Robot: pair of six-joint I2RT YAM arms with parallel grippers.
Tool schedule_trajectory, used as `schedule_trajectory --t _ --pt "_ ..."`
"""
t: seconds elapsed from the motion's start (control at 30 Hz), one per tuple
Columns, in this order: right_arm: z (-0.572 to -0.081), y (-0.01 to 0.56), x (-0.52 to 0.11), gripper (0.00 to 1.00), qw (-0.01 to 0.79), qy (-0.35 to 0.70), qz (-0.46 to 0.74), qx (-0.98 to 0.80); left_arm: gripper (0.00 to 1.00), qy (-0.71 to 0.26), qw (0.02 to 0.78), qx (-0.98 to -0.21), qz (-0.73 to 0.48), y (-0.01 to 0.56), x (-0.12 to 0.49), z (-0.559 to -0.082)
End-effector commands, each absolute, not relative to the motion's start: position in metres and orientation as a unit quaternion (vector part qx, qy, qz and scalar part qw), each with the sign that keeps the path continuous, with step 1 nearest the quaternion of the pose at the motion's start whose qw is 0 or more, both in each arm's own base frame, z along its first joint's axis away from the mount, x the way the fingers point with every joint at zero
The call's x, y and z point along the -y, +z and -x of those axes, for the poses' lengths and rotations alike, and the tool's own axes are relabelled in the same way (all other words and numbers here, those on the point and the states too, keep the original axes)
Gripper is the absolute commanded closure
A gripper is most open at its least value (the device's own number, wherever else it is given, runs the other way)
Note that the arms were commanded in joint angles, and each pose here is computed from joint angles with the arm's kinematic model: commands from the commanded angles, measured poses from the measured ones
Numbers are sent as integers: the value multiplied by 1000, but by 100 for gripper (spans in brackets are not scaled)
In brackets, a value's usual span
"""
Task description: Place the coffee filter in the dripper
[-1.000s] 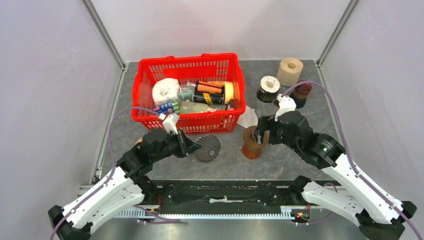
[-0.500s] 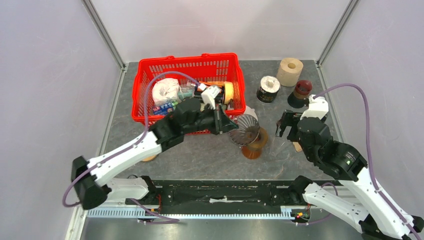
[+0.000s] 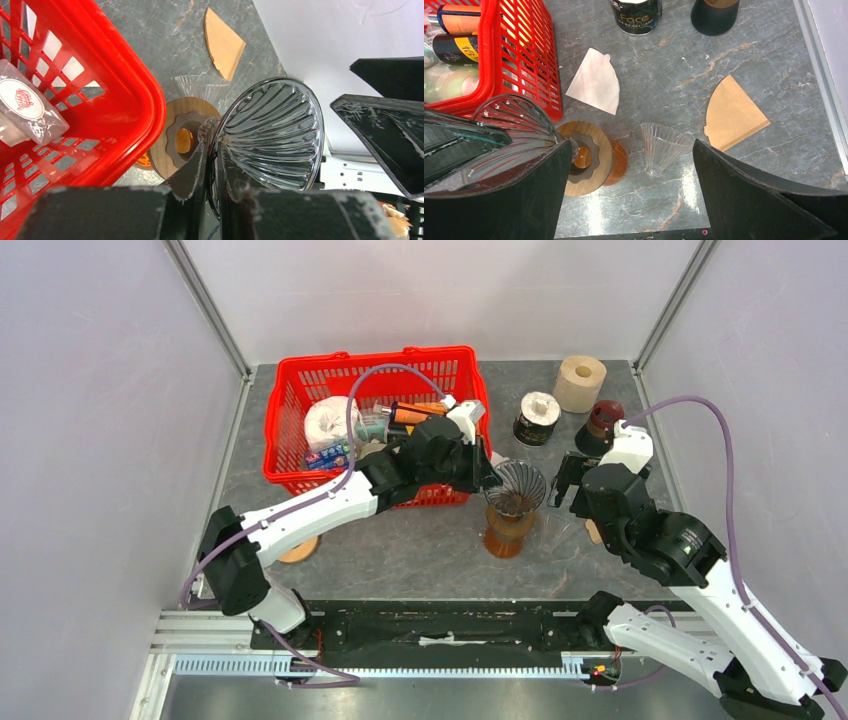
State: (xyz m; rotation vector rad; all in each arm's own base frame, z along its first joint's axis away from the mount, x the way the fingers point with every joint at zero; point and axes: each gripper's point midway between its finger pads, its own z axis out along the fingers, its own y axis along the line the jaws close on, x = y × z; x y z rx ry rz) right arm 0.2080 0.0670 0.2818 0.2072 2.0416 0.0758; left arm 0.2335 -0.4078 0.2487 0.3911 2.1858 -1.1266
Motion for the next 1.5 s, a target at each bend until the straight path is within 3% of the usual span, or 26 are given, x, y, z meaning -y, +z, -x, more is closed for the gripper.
schedule_trajectory --t 0.0,0.53,0.97,1.27,1.47 --pt "-210 294 -69 3 528 49 -107 -841 98 -411 348 -826 -165 260 415 -241" --pt "-217 253 -103 4 469 66 -65 -879 98 -365 330 -859 -137 226 418 -243" --pt "-228 218 -123 30 399 110 -60 -908 98 -332 318 -880 -116 212 413 -239" --pt "-245 201 -133 53 354 149 -63 -921 98 -320 294 -895 -100 201 410 -235" --pt "-238 195 -145 75 315 172 -33 -933 98 -305 278 -907 -86 190 404 -227"
